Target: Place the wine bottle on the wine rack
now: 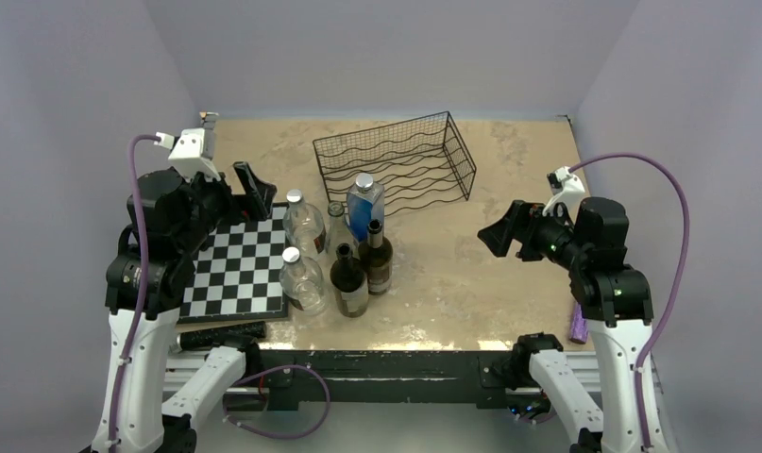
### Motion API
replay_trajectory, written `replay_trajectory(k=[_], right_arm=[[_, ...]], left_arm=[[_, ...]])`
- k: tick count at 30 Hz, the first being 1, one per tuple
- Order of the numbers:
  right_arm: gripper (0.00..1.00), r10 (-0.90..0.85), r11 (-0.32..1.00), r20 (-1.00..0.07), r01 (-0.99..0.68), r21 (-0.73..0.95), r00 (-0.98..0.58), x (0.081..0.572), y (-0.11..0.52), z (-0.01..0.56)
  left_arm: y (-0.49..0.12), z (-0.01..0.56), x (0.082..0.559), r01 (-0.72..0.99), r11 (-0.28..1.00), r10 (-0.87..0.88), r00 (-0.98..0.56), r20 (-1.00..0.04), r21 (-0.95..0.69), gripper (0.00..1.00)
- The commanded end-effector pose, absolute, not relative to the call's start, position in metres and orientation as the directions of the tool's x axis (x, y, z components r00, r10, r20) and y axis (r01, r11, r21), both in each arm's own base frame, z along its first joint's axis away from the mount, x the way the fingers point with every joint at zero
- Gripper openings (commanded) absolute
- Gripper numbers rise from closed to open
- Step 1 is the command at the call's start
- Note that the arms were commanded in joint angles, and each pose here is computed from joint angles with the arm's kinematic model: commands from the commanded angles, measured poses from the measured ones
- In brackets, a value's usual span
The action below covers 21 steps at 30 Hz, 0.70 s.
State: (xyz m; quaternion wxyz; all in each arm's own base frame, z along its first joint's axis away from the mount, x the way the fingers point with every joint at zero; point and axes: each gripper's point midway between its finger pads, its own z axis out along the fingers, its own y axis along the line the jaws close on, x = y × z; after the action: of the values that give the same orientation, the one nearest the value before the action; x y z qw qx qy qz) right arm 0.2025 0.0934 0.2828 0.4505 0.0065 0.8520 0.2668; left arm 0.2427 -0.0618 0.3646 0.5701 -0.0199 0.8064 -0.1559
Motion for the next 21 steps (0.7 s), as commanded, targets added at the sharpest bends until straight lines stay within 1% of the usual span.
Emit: replay_trajectory(k=[1,4,8,12,14,17,21], right_arm=[[0.92,0.239,0.855,-0.801,-0.272,0.441,-0.548,0.200,0.094,0.306],[0.98,0.241,0.819,-0.793,-0.321,0.475,-0.559,0.196,0.105,0.311],[0.99,0.250,0.756,-0.810,-0.416,0.506,-0.530,0.192,0.120,0.326],[0.98,0.211,0.679,-0.783,-0.489,0.548,-0.585,0.186,0.137,0.334],[0.98,0.155,0.664,-0.799,-0.537,0.520,-0.581,0.185,0.147,0.338],[0.99,0.055,0.693,-0.851,-0.593,0.409,-0.522,0.190,0.165,0.341],[0.98,0.012,0.658,-0.866,-0.648,0.384,-0.500,0.198,0.199,0.354]], left_arm=[[-0.067,0.376,0.244,0.181,0.940,-0.223,-0.315,-0.922,-0.289,0.99],[-0.070,0.378,0.240,0.203,0.935,-0.218,-0.313,-0.924,-0.290,0.99],[-0.077,0.384,0.231,0.256,0.919,-0.218,-0.301,-0.928,-0.299,0.99],[-0.089,0.393,0.220,0.342,0.891,-0.208,-0.279,-0.937,-0.300,0.99],[-0.097,0.397,0.213,0.397,0.867,-0.202,-0.272,-0.941,-0.301,0.99],[-0.111,0.403,0.202,0.487,0.821,-0.185,-0.269,-0.945,-0.299,0.99],[-0.130,0.409,0.182,0.613,0.736,-0.146,-0.269,-0.952,-0.286,0.99]])
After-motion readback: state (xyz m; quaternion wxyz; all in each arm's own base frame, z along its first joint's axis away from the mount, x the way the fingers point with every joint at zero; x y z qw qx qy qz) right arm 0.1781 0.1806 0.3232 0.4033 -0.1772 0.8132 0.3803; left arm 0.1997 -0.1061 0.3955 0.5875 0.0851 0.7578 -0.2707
